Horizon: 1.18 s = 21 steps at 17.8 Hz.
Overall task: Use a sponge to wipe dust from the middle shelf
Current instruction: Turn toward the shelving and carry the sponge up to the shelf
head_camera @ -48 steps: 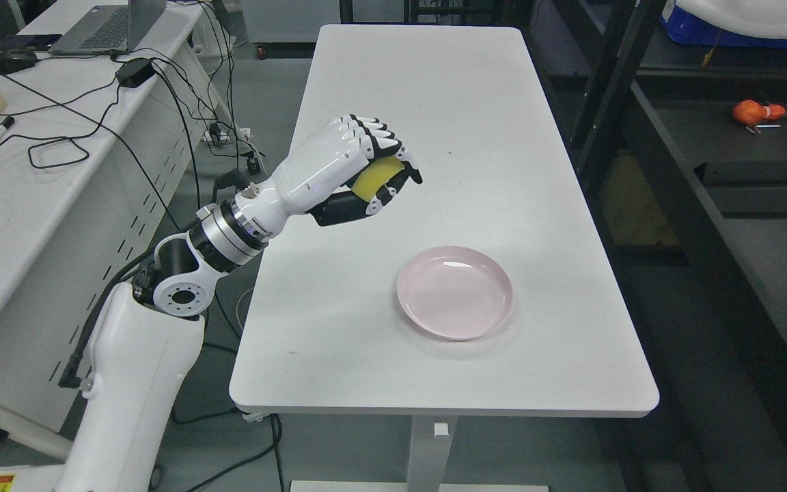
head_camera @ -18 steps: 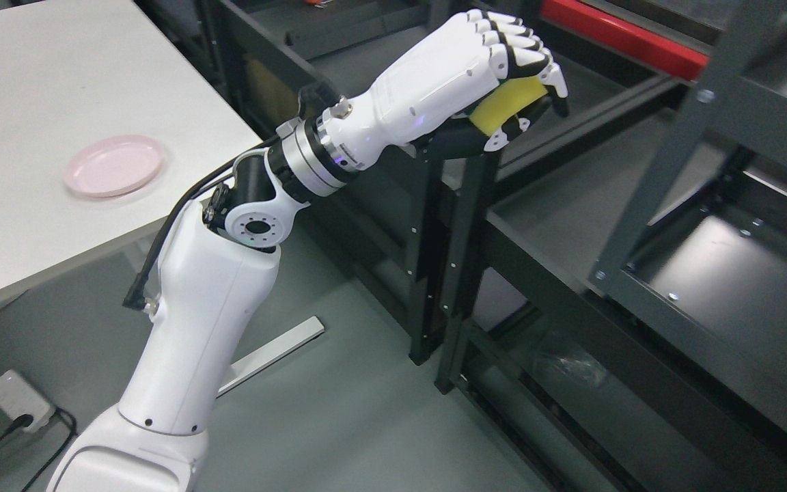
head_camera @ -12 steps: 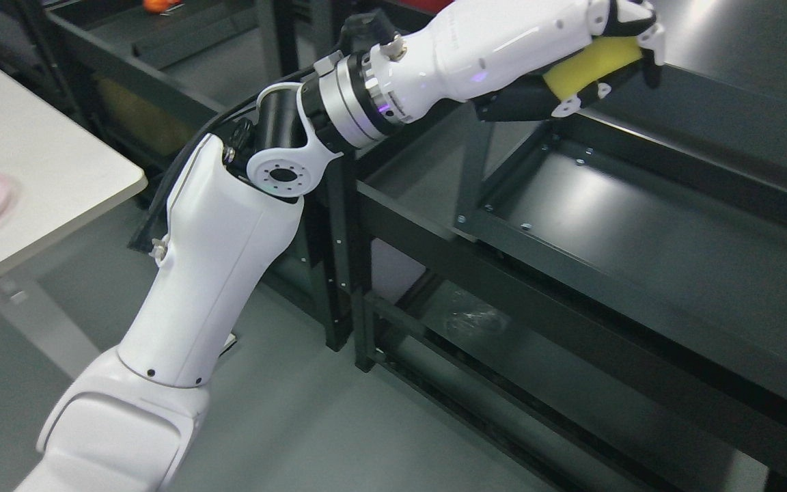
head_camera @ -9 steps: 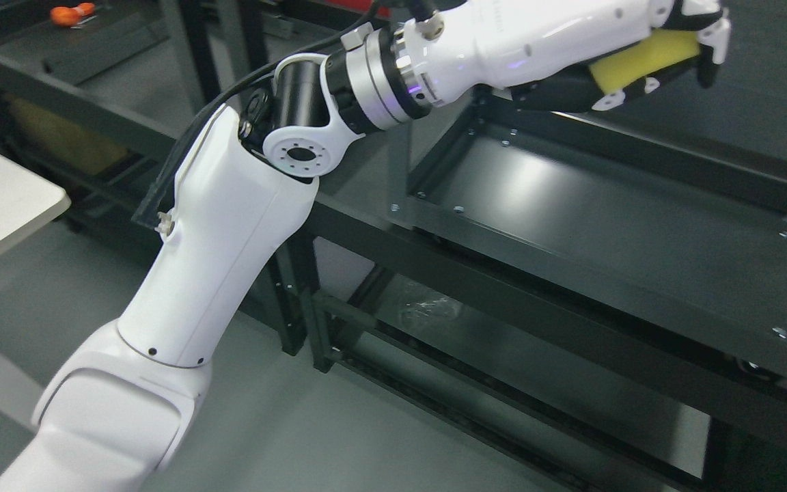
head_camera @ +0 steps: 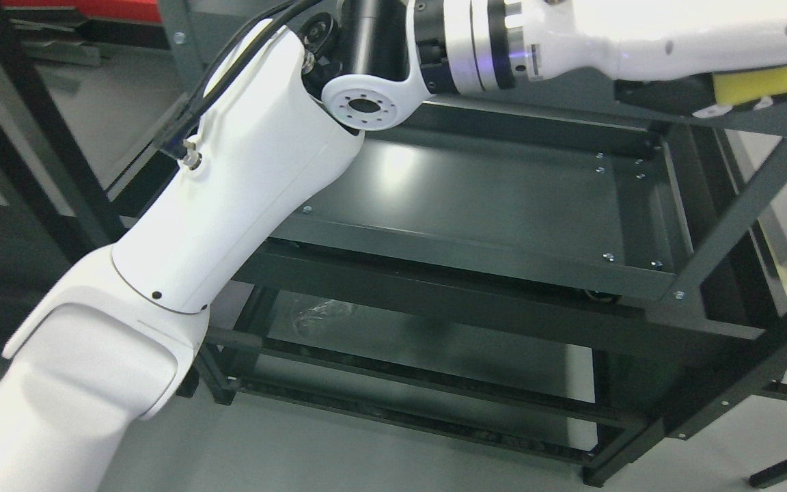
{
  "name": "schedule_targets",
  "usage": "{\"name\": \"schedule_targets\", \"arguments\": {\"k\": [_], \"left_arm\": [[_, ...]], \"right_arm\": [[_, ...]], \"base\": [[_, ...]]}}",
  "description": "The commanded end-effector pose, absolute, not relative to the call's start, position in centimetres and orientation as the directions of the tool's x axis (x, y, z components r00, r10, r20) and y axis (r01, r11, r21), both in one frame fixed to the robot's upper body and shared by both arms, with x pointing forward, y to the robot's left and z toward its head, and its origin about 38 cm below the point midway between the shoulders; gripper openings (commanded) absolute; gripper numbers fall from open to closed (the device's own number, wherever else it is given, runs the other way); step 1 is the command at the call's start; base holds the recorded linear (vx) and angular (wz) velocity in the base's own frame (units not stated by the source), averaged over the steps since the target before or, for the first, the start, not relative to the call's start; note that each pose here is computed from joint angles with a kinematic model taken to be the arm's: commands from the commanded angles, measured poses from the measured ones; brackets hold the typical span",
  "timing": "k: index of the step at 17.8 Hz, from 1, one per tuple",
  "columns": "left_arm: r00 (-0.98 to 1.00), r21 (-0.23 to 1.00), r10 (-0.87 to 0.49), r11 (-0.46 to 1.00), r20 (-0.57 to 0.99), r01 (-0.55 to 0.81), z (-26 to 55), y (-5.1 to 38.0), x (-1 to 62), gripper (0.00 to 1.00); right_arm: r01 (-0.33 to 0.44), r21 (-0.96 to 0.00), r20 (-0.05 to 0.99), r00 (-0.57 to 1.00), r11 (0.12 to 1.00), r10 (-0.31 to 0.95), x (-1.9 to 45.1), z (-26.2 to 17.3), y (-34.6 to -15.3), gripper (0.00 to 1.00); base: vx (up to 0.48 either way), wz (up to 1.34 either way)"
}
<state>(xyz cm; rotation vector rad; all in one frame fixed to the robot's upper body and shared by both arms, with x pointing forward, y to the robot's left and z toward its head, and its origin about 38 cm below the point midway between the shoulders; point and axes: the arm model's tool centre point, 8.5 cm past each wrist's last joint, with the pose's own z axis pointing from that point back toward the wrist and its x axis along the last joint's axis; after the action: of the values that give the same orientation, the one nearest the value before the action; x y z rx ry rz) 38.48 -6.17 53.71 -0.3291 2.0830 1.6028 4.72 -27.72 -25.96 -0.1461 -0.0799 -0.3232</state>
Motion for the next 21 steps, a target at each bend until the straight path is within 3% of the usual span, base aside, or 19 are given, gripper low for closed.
{"name": "schedule_targets", "arguments": {"k": [1,10,21], "left_arm": [[-0.842,0.843,0.073,-0.021,-0.534,-0.537,48.9,-7.6,42.8,0.0],[-0.835,0.835,-0.001,-0.011,-0.55,-0.55,48.5,-5.9,44.2,0.0],[-0.76,0.773,-0.197,0.01,-0.62,-0.634,52.2,7.0,44.9,0.0]], "right_arm": [[0.319,-0.144,0.053,0.948,0.937,-0.315,4.6,-25.9,-28.7,1.0],[0.319,-0.144,0.053,0.948,0.937,-0.315,4.6,-25.9,-28.7,1.0],[0.319,-0.144,0.054,0.948,0.937,-0.315,4.7,-25.9,-28.7,1.0]], "base": [[0.056,-0.49],[0.054,-0.25],[0.009,-0.03]]}}
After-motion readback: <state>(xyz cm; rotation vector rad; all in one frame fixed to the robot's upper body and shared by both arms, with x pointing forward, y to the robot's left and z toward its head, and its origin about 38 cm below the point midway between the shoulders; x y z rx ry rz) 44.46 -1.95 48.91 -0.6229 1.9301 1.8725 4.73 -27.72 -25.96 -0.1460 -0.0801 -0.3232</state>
